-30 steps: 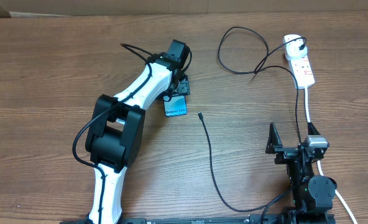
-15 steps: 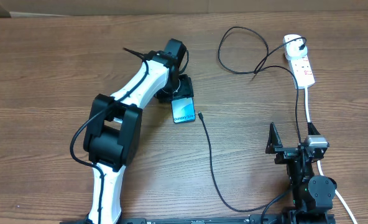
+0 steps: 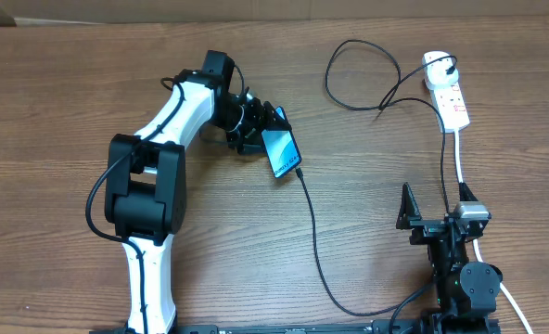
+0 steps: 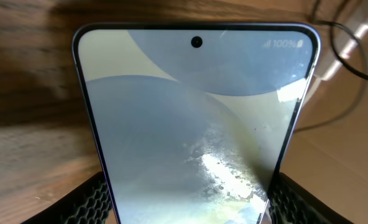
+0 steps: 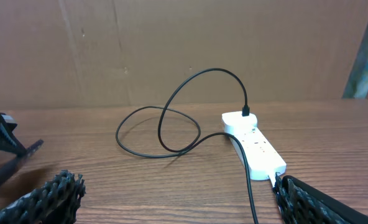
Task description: Plug charger to phone and switch on socket
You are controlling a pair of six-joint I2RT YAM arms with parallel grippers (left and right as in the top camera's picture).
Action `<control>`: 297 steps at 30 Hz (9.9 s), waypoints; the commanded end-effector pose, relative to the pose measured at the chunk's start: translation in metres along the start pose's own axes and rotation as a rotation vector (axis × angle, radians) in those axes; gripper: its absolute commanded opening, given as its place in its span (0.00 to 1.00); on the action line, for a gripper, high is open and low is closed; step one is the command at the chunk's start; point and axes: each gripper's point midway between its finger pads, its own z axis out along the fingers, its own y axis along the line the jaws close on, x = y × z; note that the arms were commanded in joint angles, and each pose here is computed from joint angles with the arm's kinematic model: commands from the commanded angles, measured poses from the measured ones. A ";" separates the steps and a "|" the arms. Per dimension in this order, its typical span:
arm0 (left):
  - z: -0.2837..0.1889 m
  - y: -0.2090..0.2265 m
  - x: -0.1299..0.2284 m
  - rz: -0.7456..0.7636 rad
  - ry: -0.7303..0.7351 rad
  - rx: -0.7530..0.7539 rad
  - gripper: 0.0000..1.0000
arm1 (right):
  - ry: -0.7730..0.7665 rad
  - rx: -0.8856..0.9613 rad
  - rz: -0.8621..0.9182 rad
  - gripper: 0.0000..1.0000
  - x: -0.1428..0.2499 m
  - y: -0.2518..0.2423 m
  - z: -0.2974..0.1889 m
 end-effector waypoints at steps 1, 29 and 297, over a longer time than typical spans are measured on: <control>-0.005 -0.023 0.014 -0.033 0.103 0.154 0.61 | -0.002 -0.004 -0.005 1.00 0.002 0.001 0.000; -0.052 -0.096 0.056 -0.145 0.463 0.604 0.58 | -0.002 -0.003 -0.005 1.00 0.002 0.001 0.000; -0.161 -0.084 -0.143 0.205 -0.626 0.444 1.00 | 0.691 -0.215 0.798 0.04 -0.107 0.096 0.148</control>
